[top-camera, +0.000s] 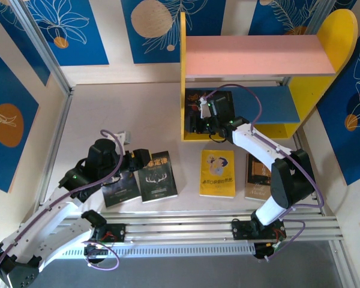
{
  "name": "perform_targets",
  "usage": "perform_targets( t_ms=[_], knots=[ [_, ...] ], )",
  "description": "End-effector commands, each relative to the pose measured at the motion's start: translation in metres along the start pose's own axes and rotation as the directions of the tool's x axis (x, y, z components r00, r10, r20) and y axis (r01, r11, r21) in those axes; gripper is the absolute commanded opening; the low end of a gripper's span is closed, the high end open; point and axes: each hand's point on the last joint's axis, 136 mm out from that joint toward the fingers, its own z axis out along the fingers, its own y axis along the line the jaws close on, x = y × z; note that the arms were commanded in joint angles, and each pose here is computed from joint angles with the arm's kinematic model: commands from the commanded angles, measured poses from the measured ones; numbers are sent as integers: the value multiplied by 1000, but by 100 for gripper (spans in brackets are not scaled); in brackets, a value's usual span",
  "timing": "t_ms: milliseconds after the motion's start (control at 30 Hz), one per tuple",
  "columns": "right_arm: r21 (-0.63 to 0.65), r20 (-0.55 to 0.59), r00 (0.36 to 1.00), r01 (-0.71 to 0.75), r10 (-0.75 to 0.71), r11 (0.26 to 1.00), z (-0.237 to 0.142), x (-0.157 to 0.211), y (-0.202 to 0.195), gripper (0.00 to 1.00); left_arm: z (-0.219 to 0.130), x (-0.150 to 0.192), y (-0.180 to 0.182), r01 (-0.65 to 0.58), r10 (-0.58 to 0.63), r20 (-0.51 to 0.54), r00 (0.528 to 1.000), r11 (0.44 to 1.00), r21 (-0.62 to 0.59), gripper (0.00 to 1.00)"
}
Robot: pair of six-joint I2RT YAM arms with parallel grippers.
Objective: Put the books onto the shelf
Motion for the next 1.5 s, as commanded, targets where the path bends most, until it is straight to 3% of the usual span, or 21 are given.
perform_targets(
  t_ms=[0,433,1000,1233,1467],
  knots=[
    [-12,22,999,27,-26,1000,-1,-13,8,49,-5,-5,-4,-19,19,20,1000,1000,4,64],
    [-27,7,1000,28,-28,999,-4,-9,11,49,-7,-4,-2,-20,20,21,1000,1000,-2,64],
    [-46,85,992,98,-94,994,-65,-18,37,50,5,9,31,-22,16,-41,999,987,-159,64],
    [-45,28,995,93,-92,995,-58,16,35,50,17,34,64,-28,-13,-137,991,956,-291,63],
    [-14,-140,987,73,-75,997,-22,87,22,49,34,67,97,-17,-77,-229,970,923,-384,61]
  ],
)
